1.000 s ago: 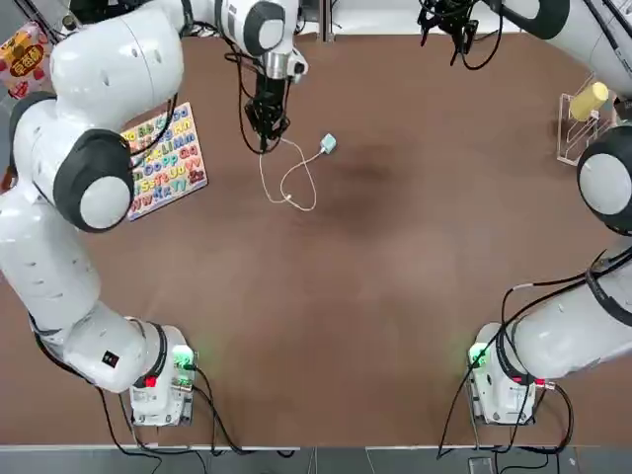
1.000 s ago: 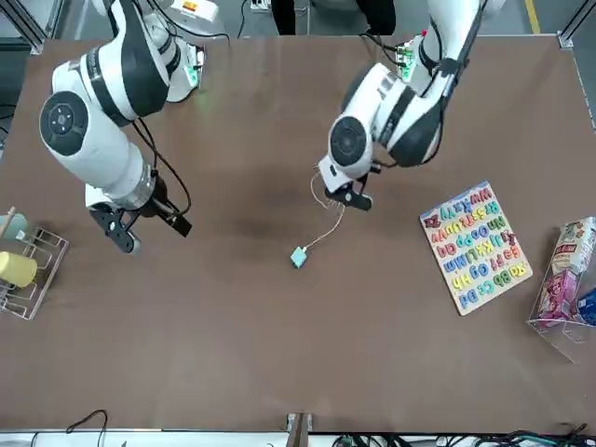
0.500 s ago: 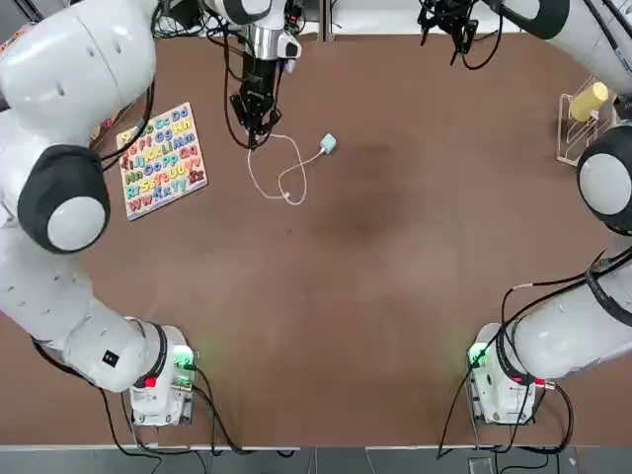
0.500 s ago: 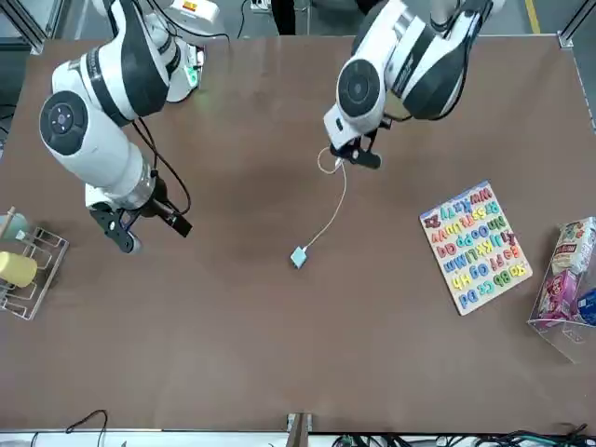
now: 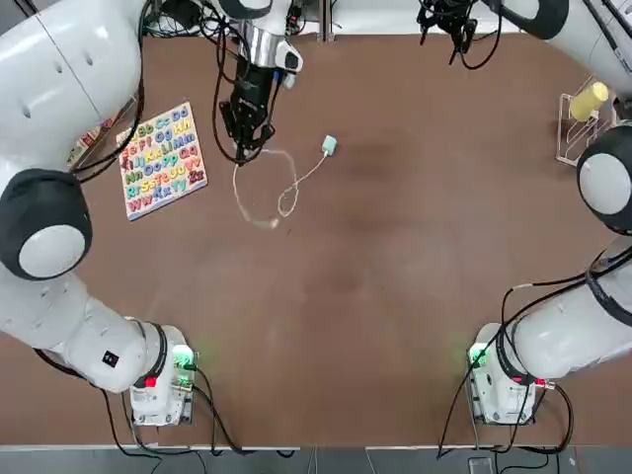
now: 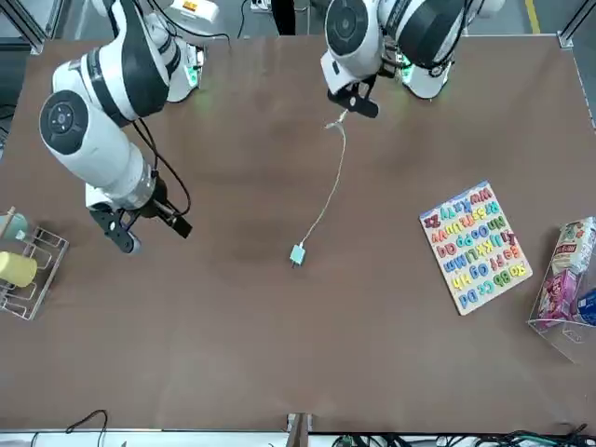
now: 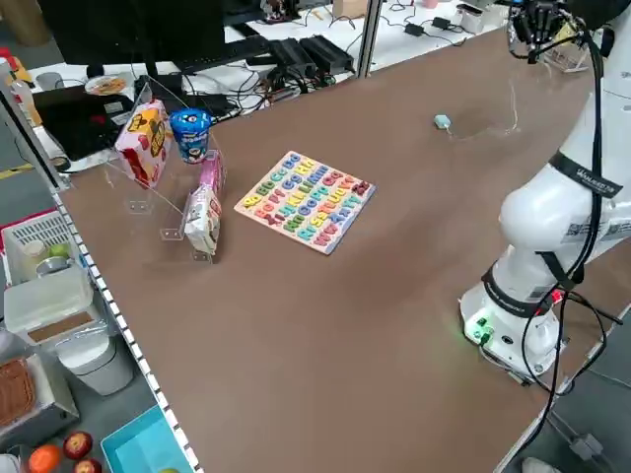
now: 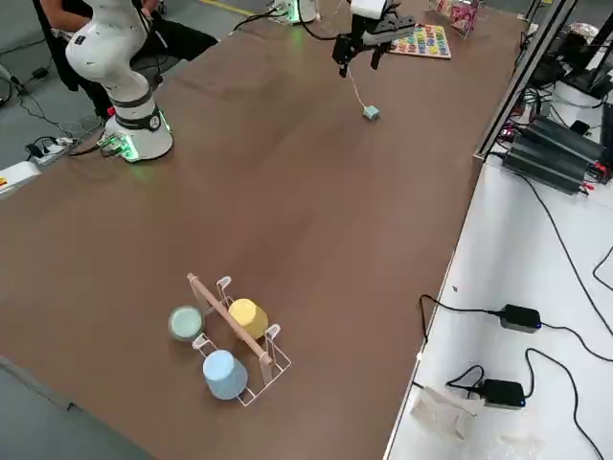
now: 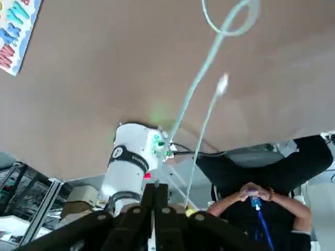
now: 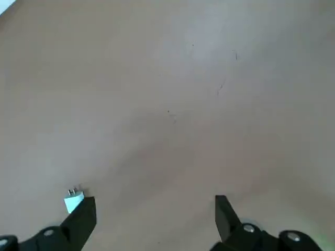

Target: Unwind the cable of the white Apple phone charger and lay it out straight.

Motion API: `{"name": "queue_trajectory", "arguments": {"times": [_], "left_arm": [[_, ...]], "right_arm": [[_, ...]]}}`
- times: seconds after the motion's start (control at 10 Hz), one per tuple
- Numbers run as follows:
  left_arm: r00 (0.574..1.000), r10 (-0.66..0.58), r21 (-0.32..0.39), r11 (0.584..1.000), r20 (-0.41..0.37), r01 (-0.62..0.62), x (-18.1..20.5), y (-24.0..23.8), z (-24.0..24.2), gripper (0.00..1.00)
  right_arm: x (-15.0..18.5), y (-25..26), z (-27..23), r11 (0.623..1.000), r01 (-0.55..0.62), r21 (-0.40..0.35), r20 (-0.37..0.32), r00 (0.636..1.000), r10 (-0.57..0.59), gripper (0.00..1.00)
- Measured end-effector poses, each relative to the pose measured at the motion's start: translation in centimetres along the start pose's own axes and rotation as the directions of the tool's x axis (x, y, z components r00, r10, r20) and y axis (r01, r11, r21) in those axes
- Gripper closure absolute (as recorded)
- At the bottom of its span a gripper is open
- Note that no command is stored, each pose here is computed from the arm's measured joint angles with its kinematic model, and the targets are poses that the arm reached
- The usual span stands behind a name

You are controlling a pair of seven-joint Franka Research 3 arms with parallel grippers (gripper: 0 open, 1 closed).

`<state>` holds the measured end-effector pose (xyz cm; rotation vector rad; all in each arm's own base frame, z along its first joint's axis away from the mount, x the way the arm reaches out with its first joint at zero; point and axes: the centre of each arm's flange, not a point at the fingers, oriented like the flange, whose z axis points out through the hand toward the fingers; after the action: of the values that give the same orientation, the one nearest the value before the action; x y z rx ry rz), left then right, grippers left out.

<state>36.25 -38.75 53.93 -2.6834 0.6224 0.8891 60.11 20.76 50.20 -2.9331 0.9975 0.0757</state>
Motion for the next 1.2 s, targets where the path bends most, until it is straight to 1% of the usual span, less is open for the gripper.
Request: {"name": "queue_trajectory", "arguments": {"times": [0.2,0.4,0.5,0.6,0.8,1.0,1.2], "left_arm": [[0.999,0.029,0.016,0.999,0.022,-0.029,-1.4,1.1,-0.1,0.96],[0.998,0.056,0.037,0.998,0.025,-0.057,-2.1,2.9,0.3,0.96],[0.998,0.058,0.055,0.997,0.019,-0.058,-2.6,4.8,0.8,0.96],[0.998,0.06,0.068,0.996,-0.005,-0.059,-3.1,7.0,1.2,0.96],[0.995,0.05,0.062,0.997,-0.084,-0.045,-4.2,10.8,1.6,0.96],[0.977,0.031,0.02,0.999,-0.212,-0.027,-5.8,13.8,1.5,0.96],[0.949,0.054,0.029,0.998,-0.312,-0.047,-9.5,15.7,1.8,0.96]], "right_arm": [[-0.5,-1.0,0.8,1.0,-0.017,0.007,-0.003,1.0,0.017,0.0],[-1.1,-2.0,1.9,0.999,-0.049,0.015,-0.006,0.999,0.049,0.0],[-1.6,-3.0,3.0,0.997,-0.073,0.019,-0.013,0.997,0.073,0.0],[-2.3,-4.2,4.5,0.995,-0.097,0.017,-0.024,0.995,0.097,0.0],[-3.3,-6.0,7.8,0.992,-0.124,0.001,-0.033,0.992,0.124,0.0],[-4.4,-7.0,9.8,0.993,-0.117,-0.014,-0.03,0.993,0.117,0.0],[-5.5,-8.1,10.8,0.996,-0.086,-0.005,-0.036,0.996,0.086,0.0]]}}
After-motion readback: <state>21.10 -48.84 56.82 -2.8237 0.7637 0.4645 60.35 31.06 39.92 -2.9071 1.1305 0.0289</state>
